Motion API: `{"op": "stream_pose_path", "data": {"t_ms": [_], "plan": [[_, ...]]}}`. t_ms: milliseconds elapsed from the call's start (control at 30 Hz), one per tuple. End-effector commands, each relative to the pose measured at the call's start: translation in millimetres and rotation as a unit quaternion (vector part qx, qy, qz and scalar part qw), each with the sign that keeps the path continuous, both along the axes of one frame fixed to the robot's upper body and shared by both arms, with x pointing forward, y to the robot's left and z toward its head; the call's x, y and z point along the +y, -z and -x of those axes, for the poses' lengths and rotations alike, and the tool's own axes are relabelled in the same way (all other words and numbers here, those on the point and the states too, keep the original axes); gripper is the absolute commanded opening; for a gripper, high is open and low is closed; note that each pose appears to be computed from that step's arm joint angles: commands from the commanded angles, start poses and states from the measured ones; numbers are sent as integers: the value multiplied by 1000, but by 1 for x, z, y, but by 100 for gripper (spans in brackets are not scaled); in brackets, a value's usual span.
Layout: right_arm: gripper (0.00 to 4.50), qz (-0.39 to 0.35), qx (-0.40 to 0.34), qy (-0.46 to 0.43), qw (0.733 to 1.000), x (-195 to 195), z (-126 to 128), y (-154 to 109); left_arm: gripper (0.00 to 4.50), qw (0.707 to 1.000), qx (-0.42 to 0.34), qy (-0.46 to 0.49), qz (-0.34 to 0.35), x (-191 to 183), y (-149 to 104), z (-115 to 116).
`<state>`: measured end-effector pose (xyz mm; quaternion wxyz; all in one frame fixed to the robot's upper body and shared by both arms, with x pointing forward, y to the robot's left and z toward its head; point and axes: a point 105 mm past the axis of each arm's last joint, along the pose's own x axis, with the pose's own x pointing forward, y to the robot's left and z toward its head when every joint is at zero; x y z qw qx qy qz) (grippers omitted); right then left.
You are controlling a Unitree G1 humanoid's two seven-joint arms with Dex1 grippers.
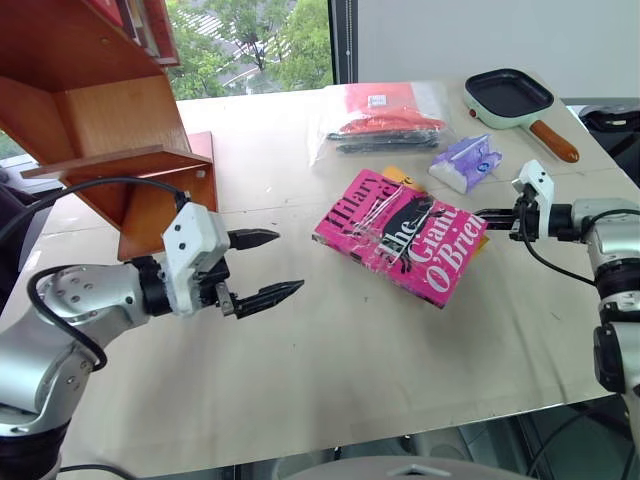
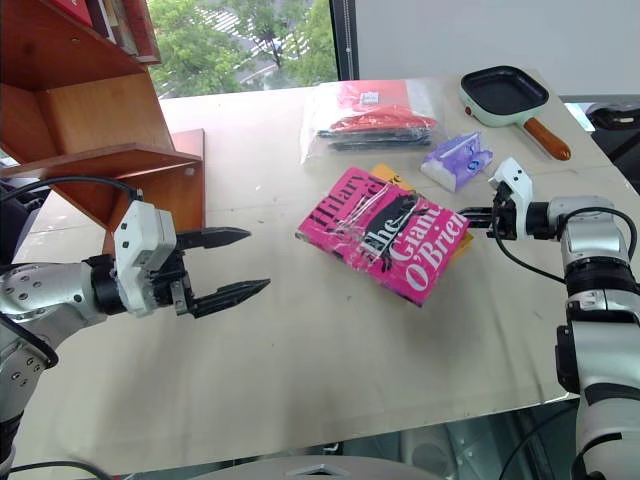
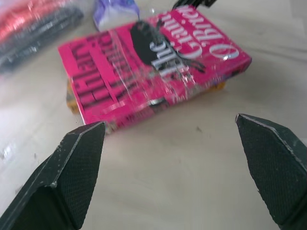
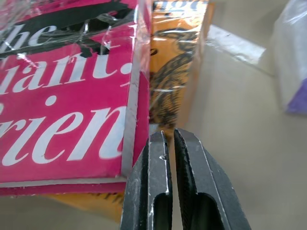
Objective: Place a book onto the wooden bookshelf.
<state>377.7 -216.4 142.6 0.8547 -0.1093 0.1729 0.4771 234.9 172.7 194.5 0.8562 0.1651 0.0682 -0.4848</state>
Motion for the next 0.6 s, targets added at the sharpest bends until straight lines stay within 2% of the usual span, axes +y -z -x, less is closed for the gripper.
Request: {"op": "stream_pose_path", "data": {"t_ms": [33, 367, 467, 600], "plan": [[11, -4, -15, -23, 1000, 3, 7, -15, 450, 1000, -9, 0, -10, 5, -5, 3], [11, -12, -7, -23, 1000, 6, 15, -13, 450, 1000, 10, 3, -8, 5, 1, 8], [11, -16, -31, 7, 999, -4, 11, -17, 450, 999, 37, 4, -11, 3, 16, 11], [11, -20, -63, 47, 997, -19, 12, -22, 450, 995, 72, -35, 63, -11, 37, 5]]}}
